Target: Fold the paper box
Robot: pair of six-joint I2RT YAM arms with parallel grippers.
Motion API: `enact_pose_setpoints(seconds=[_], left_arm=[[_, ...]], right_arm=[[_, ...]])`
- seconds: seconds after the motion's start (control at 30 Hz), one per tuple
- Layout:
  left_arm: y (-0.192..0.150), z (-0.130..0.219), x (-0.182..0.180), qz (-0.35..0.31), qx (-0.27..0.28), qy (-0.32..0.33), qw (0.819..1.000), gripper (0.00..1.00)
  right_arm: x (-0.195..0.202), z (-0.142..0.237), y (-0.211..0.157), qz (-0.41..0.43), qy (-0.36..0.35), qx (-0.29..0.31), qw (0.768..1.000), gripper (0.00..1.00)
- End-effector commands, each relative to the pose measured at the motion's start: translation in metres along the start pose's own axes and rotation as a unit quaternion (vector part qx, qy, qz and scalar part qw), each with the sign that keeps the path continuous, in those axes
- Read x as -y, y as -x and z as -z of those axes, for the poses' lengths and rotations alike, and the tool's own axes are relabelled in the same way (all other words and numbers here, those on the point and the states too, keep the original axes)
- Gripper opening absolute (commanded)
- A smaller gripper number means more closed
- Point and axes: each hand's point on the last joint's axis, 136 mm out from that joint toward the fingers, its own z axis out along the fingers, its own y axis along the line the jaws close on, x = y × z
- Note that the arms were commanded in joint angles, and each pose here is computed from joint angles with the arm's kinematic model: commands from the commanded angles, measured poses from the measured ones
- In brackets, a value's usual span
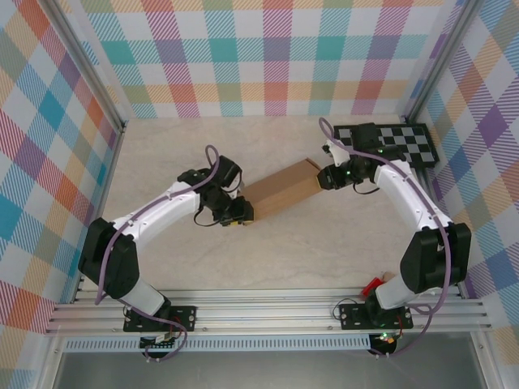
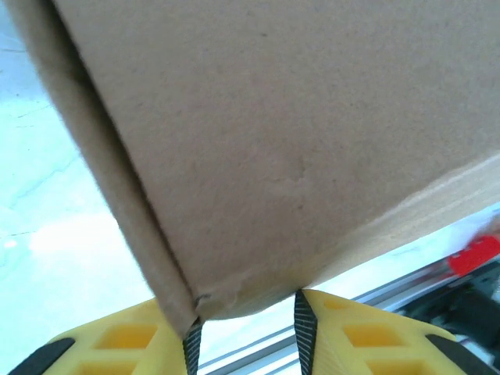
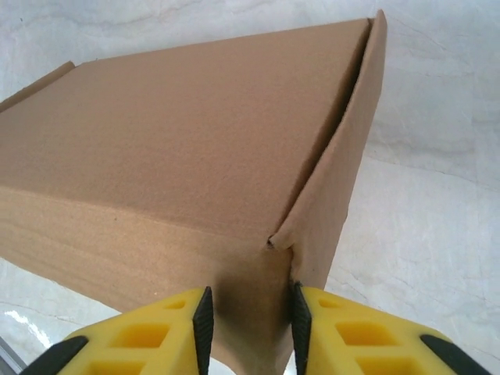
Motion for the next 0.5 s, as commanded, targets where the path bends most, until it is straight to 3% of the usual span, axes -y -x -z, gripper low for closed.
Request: enact_pose_setpoints(seconds=[0.0, 0.23, 0.47], left_arm=[[0.027, 0.034, 0.050, 0.008, 0.049, -0.113, 0.992, 0.38], [0.047, 0.024, 0.036, 0.092, 0.024, -0.145, 0.985, 0.35], [0.081, 0.021, 0.022, 0.131, 0.033, -0.131, 0.982, 0.43]], right_arm=[[-0.016, 0.005, -0.015, -0.041, 0.014, -0.047, 0.998, 0.39], [0.006, -0.009, -0.019, -0.109, -0.017, -0.115, 0.987, 0.41], [0.029, -0.032, -0.013, -0.152, -0.030, -0.150, 0.976, 0.40]])
